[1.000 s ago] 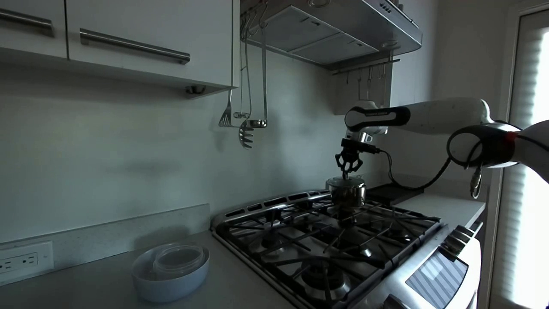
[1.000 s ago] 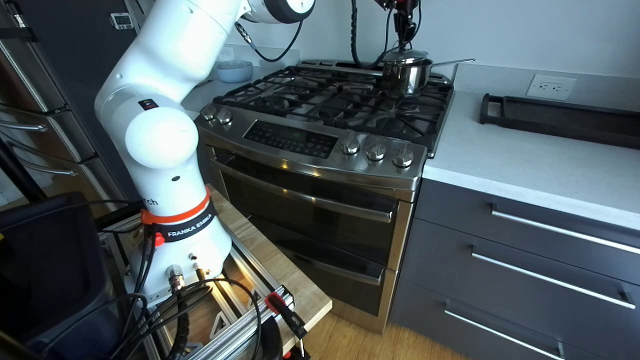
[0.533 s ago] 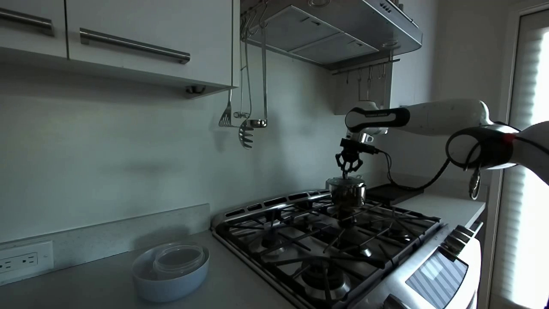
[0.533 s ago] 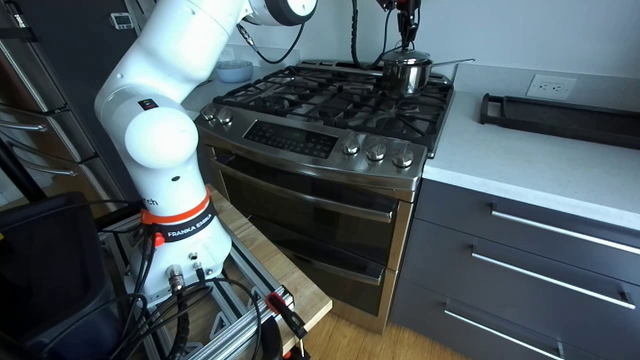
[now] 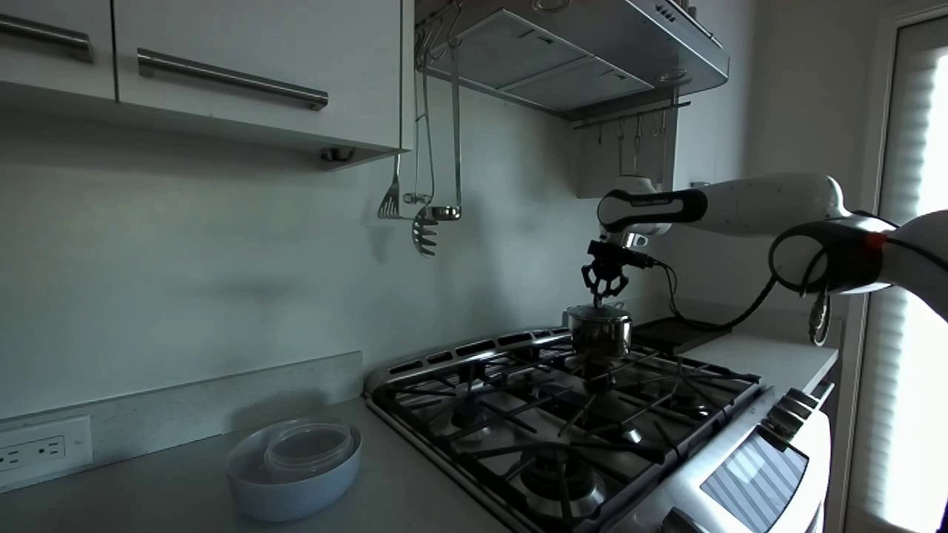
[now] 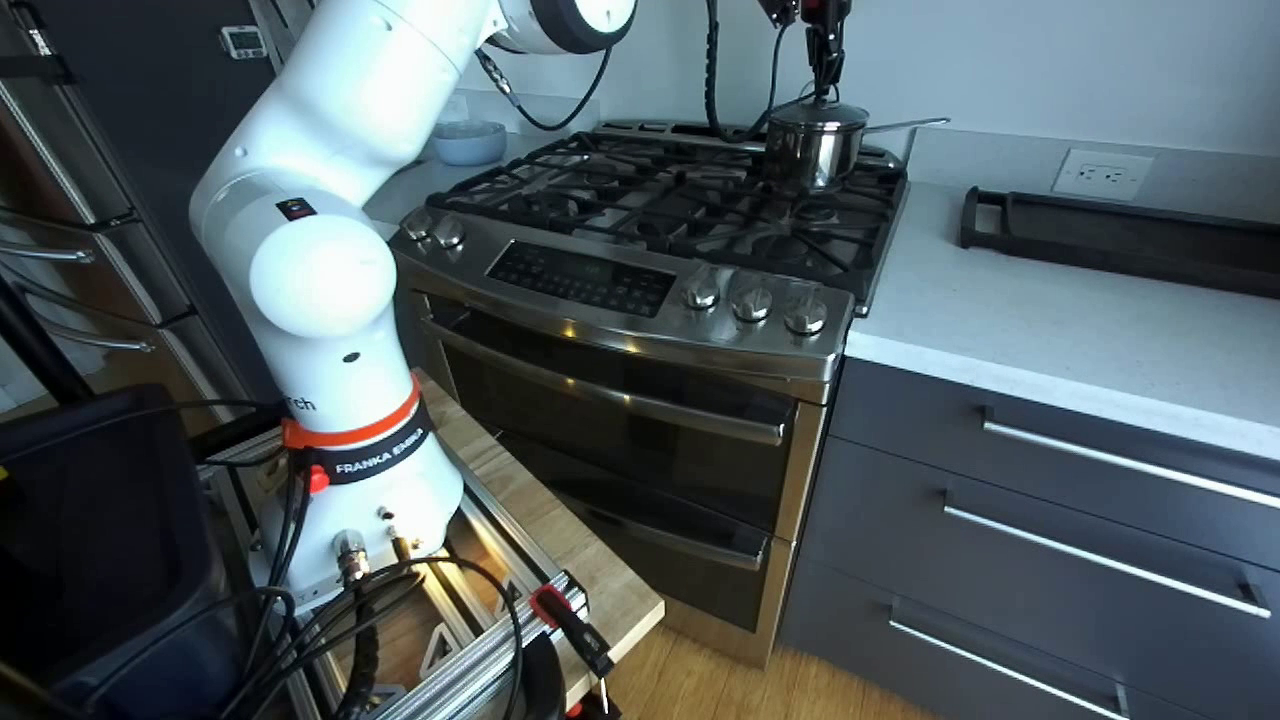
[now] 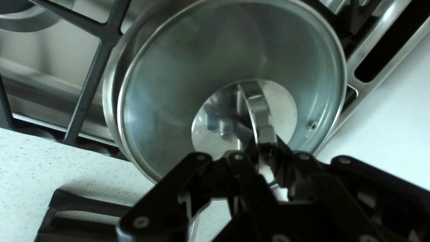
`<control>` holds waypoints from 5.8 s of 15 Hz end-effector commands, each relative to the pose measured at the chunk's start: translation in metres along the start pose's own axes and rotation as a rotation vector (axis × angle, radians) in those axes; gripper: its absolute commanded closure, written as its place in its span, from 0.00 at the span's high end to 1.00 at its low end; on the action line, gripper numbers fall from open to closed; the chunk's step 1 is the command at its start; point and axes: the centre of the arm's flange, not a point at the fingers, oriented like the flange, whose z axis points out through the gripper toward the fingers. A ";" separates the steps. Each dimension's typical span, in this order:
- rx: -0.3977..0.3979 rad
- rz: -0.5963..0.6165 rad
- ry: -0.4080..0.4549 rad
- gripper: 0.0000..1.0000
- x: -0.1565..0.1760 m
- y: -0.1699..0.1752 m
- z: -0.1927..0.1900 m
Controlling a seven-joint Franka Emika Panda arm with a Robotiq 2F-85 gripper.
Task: Move the pot to the top left corner of the stove then put the lid on the pot
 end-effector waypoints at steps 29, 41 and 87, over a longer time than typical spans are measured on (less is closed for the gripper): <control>-0.048 -0.039 -0.056 0.02 -0.014 0.002 0.007; -0.051 -0.063 -0.024 0.63 -0.026 0.004 -0.008; 0.028 -0.452 0.233 1.00 -0.111 0.140 -0.161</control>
